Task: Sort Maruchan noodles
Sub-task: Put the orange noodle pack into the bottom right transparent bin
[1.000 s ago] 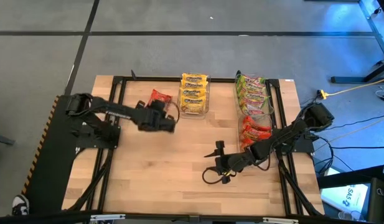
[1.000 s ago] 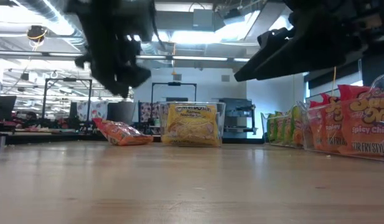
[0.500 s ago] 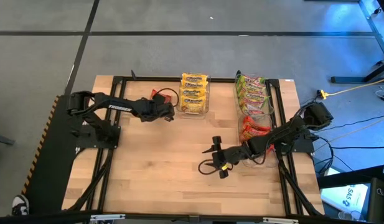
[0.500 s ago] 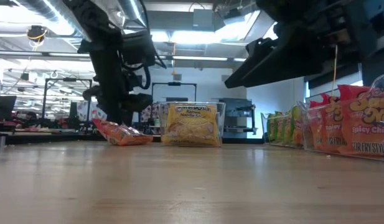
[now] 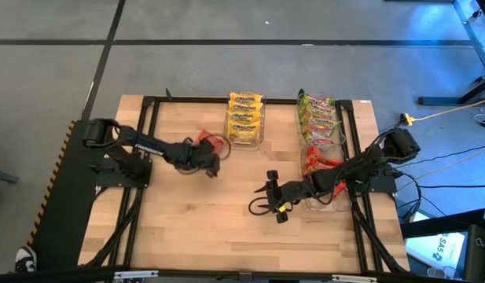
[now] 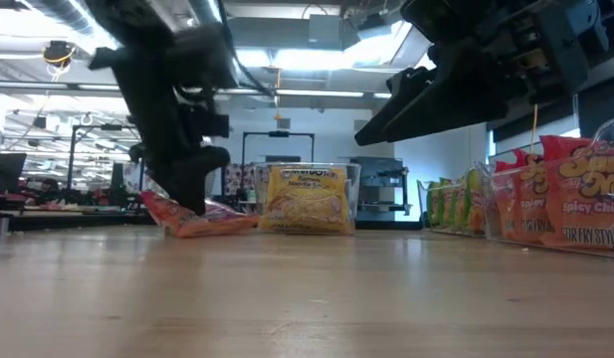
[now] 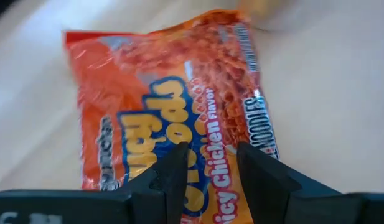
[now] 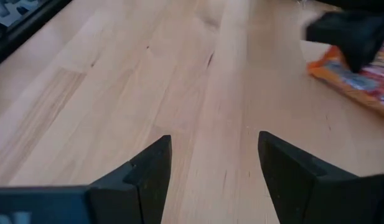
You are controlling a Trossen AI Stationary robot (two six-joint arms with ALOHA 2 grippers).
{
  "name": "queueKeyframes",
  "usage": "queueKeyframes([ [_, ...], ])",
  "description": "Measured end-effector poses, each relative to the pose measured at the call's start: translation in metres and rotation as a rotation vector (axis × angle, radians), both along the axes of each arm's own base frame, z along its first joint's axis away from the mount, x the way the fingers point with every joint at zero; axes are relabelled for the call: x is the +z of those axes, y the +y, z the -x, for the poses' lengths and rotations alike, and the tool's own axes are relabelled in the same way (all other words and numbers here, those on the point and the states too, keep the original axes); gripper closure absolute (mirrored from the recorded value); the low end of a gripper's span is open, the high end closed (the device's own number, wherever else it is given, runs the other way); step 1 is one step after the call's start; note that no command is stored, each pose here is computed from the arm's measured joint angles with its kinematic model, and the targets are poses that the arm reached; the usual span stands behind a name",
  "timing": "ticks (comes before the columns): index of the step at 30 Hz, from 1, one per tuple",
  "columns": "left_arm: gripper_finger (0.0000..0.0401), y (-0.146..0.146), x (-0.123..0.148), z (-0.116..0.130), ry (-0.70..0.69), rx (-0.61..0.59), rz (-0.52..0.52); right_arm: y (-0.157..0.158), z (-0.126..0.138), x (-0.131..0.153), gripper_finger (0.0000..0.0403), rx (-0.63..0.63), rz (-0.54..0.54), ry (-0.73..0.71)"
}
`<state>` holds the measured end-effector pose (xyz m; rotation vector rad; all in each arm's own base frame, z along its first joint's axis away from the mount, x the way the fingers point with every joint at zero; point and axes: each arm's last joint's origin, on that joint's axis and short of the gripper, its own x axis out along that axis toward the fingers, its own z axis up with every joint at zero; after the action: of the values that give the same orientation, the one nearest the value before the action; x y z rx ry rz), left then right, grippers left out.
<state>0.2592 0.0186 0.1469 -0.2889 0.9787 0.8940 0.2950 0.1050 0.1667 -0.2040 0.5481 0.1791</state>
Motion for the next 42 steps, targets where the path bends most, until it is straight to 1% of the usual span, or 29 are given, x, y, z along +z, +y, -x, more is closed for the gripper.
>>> queueKeyframes([
  [2, 0.0268, -0.019, 0.0, -0.002, -0.009, -0.083, 0.018, 0.0, 0.0, 0.0, 0.0194, -0.001, -0.005, 0.001],
  [5, 0.0268, -0.05, 0.001, -0.004, -0.044, -0.205, 0.038, 0.001, 0.0, 0.0, 0.0194, 0.015, -0.041, 0.003],
  [10, 0.0268, -0.097, 0.005, -0.006, -0.184, -0.348, 0.057, 0.004, -0.003, 0.006, 0.0194, 0.055, -0.108, -0.044],
  [14, 0.0268, -0.126, 0.0, -0.008, -0.257, -0.445, 0.079, 0.007, -0.004, 0.01, 0.0194, 0.109, -0.177, -0.065],
  [16, 0.0268, -0.136, -0.009, -0.008, -0.246, -0.483, 0.077, 0.008, -0.004, 0.011, 0.0194, 0.131, -0.211, -0.066],
  [19, 0.0268, -0.149, -0.022, -0.013, -0.242, -0.583, 0.054, 0.01, -0.004, 0.013, 0.0194, 0.171, -0.276, -0.063],
  [22, 0.0268, -0.157, -0.026, -0.019, -0.266, -0.678, 0.019, 0.012, -0.004, 0.014, 0.0194, 0.224, -0.324, -0.058],
  [26, 0.0268, -0.165, -0.017, -0.027, -0.316, -0.842, 0.013, 0.013, -0.004, 0.016, 0.0194, 0.255, -0.35, -0.067],
  [28, 0.0268, -0.171, -0.004, -0.033, -0.352, -0.924, 0.048, 0.013, -0.006, 0.018, 0.0194, 0.245, -0.346, -0.076],
  [29, 0.0268, -0.174, 0.002, -0.037, -0.373, -0.947, 0.07, 0.013, -0.007, 0.02, 0.0194, 0.233, -0.342, -0.088],
  [30, 0.0268, -0.177, 0.005, -0.038, -0.374, -0.963, 0.083, 0.013, -0.008, 0.022, 0.0194, 0.219, -0.337, -0.099],
  [32, 0.0268, -0.181, 0.01, -0.035, -0.333, -0.97, 0.097, 0.013, -0.011, 0.026, 0.0194, 0.18, -0.319, -0.128],
  [34, 0.0268, -0.19, 0.015, -0.033, -0.336, -0.945, 0.121, 0.011, -0.013, 0.029, 0.0194, 0.108, -0.29, -0.158],
  [36, 0.0268, -0.198, 0.019, -0.022, -0.311, -0.897, 0.152, 0.007, -0.015, 0.029, 0.0191, 0.014, -0.241, -0.176],
  [39, 0.0268, -0.212, 0.02, -0.011, -0.334, -0.795, 0.222, -0.004, -0.016, 0.021, 0.0179, -0.135, -0.141, -0.128],
  [42, 0.0268, -0.225, 0.02, 0.0, -0.377, -0.726, 0.239, -0.017, -0.017, 0.006, 0.0169, -0.239, -0.079, -0.048],
])
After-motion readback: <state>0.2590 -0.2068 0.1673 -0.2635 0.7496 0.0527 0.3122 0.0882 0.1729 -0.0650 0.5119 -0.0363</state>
